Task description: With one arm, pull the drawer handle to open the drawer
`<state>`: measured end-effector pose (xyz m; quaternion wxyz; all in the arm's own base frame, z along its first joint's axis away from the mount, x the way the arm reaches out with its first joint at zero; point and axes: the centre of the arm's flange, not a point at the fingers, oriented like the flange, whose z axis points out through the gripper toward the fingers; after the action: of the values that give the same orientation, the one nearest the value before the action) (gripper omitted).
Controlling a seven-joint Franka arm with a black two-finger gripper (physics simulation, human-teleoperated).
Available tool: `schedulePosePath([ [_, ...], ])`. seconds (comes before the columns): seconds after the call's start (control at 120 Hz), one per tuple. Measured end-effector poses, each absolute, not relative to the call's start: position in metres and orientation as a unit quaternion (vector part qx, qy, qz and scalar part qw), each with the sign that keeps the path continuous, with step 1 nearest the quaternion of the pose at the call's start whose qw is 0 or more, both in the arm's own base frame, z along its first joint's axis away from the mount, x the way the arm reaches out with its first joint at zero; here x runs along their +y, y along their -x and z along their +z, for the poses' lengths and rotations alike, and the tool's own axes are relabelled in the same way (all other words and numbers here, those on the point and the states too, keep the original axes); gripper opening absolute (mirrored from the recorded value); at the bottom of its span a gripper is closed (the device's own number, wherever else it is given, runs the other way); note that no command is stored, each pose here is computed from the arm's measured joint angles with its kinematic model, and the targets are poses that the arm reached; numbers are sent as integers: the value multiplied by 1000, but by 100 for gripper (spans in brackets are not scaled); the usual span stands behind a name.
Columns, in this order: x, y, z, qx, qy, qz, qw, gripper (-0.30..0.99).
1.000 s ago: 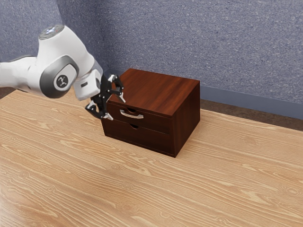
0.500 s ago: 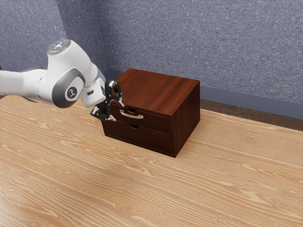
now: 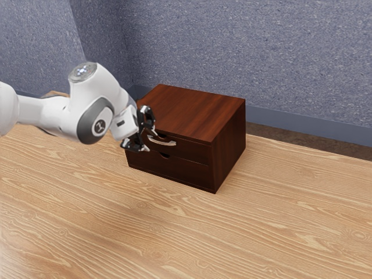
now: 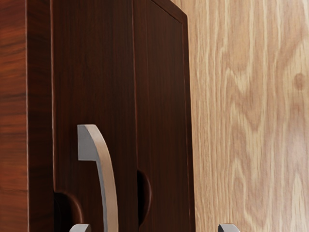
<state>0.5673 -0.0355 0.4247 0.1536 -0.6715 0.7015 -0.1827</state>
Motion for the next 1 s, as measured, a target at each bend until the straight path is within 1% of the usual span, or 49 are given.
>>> schedulePosePath([
  [0.283, -47, -576, 408, 707, 662, -186, 166, 29],
  [0.7, -47, -588, 399, 700, 664, -194, 178, 29],
  [1.0, -44, -590, 391, 696, 669, -192, 176, 21],
])
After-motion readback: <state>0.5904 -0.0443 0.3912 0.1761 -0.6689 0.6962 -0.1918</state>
